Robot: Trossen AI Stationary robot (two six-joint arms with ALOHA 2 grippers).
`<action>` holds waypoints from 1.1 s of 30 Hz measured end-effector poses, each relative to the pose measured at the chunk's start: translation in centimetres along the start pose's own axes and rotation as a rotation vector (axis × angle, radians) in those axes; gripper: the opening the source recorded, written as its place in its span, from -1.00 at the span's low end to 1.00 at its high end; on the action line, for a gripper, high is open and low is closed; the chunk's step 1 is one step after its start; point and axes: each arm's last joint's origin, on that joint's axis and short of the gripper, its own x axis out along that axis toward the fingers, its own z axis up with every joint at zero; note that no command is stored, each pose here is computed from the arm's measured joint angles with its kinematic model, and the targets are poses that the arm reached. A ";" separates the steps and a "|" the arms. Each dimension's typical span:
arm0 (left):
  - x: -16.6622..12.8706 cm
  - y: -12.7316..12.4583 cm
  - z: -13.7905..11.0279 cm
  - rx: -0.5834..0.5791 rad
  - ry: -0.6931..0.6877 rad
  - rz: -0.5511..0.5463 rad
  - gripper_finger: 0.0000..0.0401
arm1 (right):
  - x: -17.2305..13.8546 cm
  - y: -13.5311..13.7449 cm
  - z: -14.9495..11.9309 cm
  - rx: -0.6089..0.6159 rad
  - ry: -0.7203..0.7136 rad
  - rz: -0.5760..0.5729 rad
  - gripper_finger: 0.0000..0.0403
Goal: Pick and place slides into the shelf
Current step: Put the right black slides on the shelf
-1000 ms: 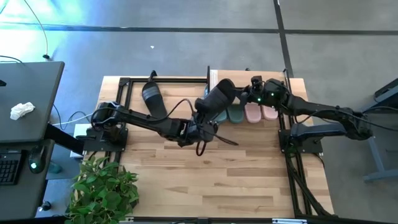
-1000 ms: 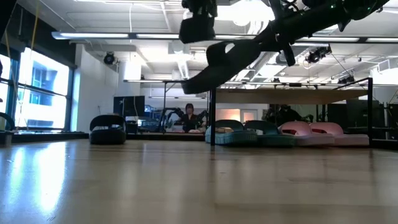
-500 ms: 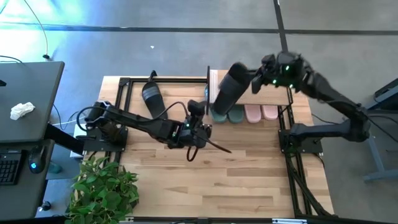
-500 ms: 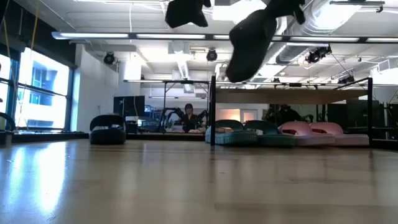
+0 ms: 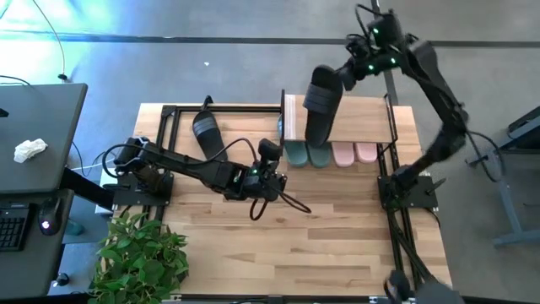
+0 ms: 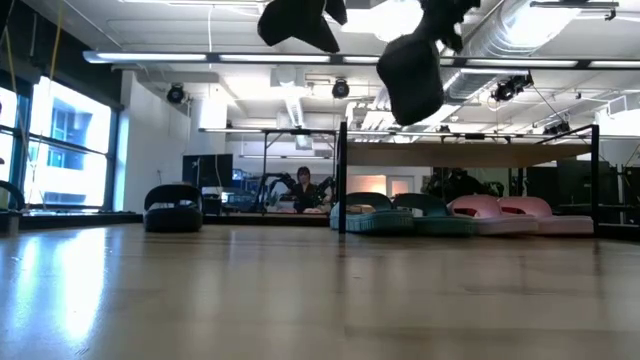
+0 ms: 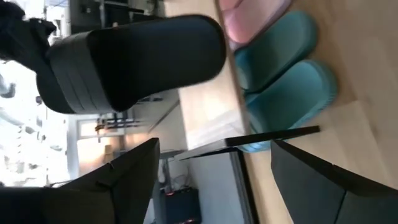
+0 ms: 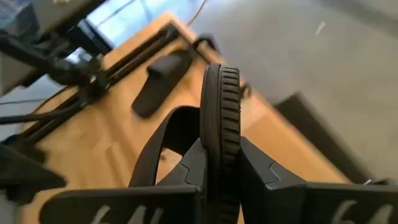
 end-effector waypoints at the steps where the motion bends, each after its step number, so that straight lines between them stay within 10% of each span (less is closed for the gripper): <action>1: 0.2 0.0 -0.1 -0.003 0.001 -0.011 0.44 | 0.4 -0.9 0.2 0.025 0.033 0.012 -0.87; 16: 3.4 0.8 -2.1 -0.087 -0.024 -0.216 0.44 | 5.7 -13.0 -1.4 0.197 0.190 0.175 -0.88; 33: 4.5 1.3 -2.9 -0.108 -0.009 -0.233 0.44 | 9.8 -17.1 -3.1 0.176 0.297 0.191 -0.92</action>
